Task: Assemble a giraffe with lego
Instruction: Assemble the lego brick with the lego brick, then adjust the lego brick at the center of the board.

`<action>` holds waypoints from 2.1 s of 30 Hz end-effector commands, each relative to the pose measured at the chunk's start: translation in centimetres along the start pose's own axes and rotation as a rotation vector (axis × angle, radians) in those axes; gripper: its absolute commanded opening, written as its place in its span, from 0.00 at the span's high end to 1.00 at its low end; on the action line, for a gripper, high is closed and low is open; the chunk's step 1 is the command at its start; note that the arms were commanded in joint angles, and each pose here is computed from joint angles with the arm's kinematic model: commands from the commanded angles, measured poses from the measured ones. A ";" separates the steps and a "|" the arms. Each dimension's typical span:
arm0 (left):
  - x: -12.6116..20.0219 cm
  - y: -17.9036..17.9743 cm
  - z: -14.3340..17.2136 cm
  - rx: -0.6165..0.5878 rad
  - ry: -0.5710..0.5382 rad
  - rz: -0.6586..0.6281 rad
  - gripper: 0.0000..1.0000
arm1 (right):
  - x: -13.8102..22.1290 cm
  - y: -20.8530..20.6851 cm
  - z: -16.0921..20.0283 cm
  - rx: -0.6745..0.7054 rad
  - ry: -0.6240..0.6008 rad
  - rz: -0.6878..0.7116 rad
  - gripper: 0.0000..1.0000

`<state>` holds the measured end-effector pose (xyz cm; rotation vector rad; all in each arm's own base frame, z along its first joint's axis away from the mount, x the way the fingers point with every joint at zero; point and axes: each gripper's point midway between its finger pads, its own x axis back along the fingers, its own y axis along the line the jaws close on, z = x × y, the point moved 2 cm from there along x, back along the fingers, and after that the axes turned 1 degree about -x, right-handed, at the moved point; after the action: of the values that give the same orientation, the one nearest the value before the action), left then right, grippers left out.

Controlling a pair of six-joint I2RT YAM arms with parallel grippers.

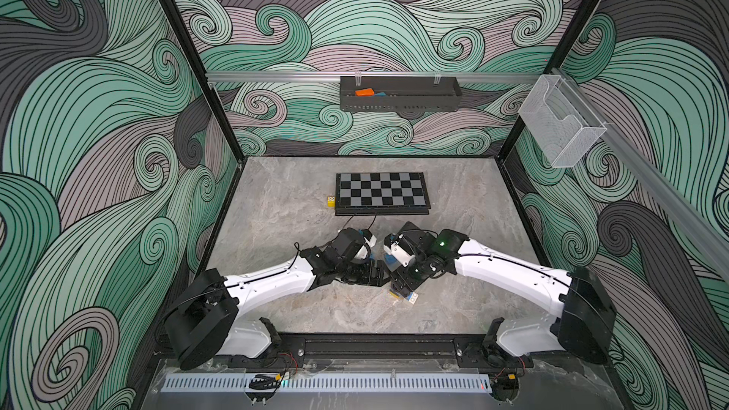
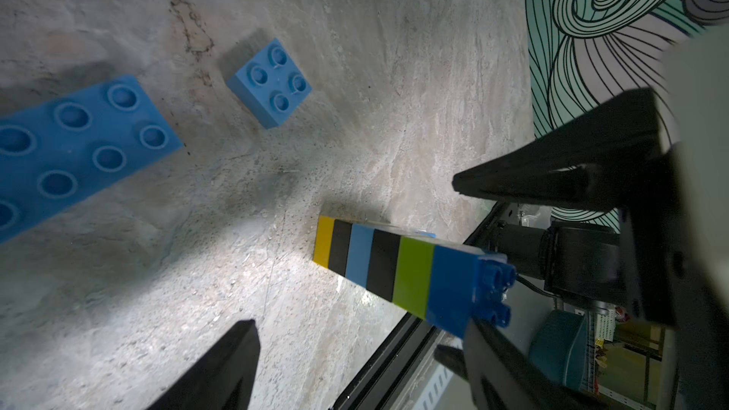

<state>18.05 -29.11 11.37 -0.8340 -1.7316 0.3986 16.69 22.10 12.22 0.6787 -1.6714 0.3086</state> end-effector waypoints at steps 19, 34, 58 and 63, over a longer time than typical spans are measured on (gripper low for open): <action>-0.2 0.7 0.3 -0.033 0.058 -0.076 0.15 | 1.1 -3.5 1.0 -0.314 -0.119 -0.061 0.18; 0.4 0.5 0.1 -0.041 0.050 -0.086 0.16 | -0.4 -4.6 3.3 -0.329 -0.037 -0.001 0.19; 2.5 7.6 -7.2 0.069 0.151 -0.321 0.16 | 2.8 -0.4 1.2 -0.059 -0.244 -0.098 0.01; 2.1 9.6 -7.5 0.119 0.185 -0.393 0.17 | 1.1 -0.4 0.4 0.024 -0.180 -0.006 0.01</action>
<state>27.41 -23.08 9.11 -0.4675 -1.6474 0.1751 15.42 20.76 12.57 0.7413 -1.7874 0.1806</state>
